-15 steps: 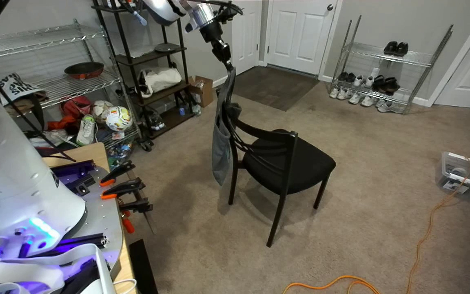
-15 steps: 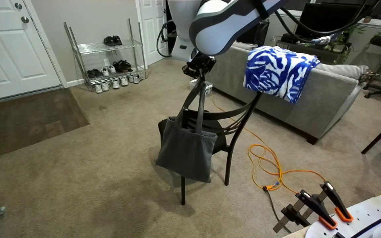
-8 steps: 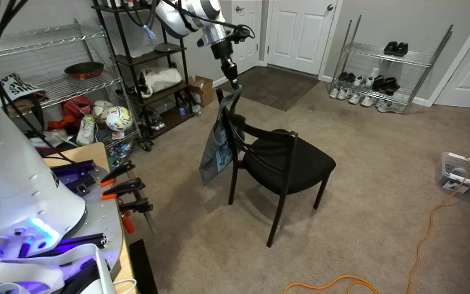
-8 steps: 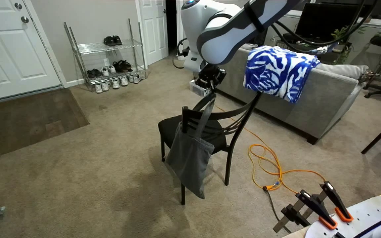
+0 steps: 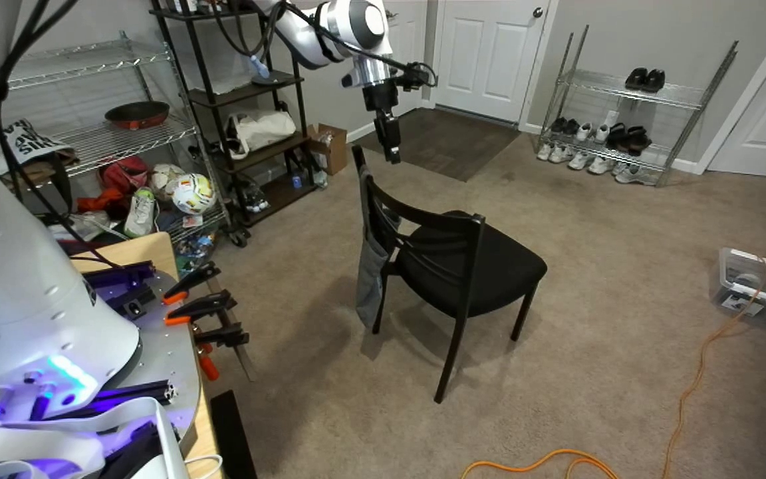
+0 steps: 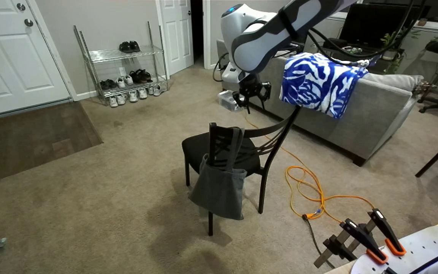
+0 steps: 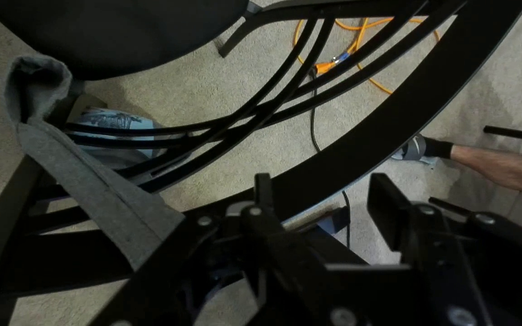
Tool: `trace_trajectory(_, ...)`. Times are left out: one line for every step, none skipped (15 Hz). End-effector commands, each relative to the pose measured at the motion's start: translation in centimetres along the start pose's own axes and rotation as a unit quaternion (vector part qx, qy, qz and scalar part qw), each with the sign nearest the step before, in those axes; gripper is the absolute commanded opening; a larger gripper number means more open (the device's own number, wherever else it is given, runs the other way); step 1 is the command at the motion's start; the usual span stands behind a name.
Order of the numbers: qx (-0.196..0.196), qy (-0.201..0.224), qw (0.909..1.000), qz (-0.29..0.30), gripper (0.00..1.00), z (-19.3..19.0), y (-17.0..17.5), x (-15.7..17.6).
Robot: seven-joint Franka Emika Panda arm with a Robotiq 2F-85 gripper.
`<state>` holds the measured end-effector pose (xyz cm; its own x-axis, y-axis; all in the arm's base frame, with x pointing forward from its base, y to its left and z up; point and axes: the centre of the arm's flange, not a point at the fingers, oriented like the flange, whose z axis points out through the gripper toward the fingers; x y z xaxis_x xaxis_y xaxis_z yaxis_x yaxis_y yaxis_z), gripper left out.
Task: Move the bag from the right side of the chair to the left side
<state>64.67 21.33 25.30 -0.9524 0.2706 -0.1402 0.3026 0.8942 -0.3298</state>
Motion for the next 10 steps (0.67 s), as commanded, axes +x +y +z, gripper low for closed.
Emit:
trace_trajectory(-0.004,0.041,0.9991,0.006,0.88,1.4,-1.6,-2.0)
trace_trajectory(0.001,0.02,0.9998,0.009,0.71,1.0,-1.0,-0.8)
trace_trajectory(0.002,0.025,0.9996,0.013,0.77,1.5,-1.3,-1.2)
trace_trajectory(0.001,0.029,0.9995,0.016,0.84,1.8,-1.6,-1.4)
trace_trajectory(0.001,0.03,0.9994,0.017,0.88,1.9,-1.7,-1.5)
trace_trajectory(0.0,0.03,0.9994,0.016,0.89,1.9,-1.6,-1.5)
trace_trajectory(0.0,0.03,0.9994,0.016,0.89,1.9,-1.5,-1.5)
trace_trajectory(0.0,0.03,0.9994,0.015,0.89,1.9,-1.5,-1.5)
trace_trajectory(0.0,0.03,0.9994,0.015,0.89,1.9,-1.5,-1.5)
trace_trajectory(0.0,0.03,0.9994,0.015,0.89,1.9,-1.5,-1.5)
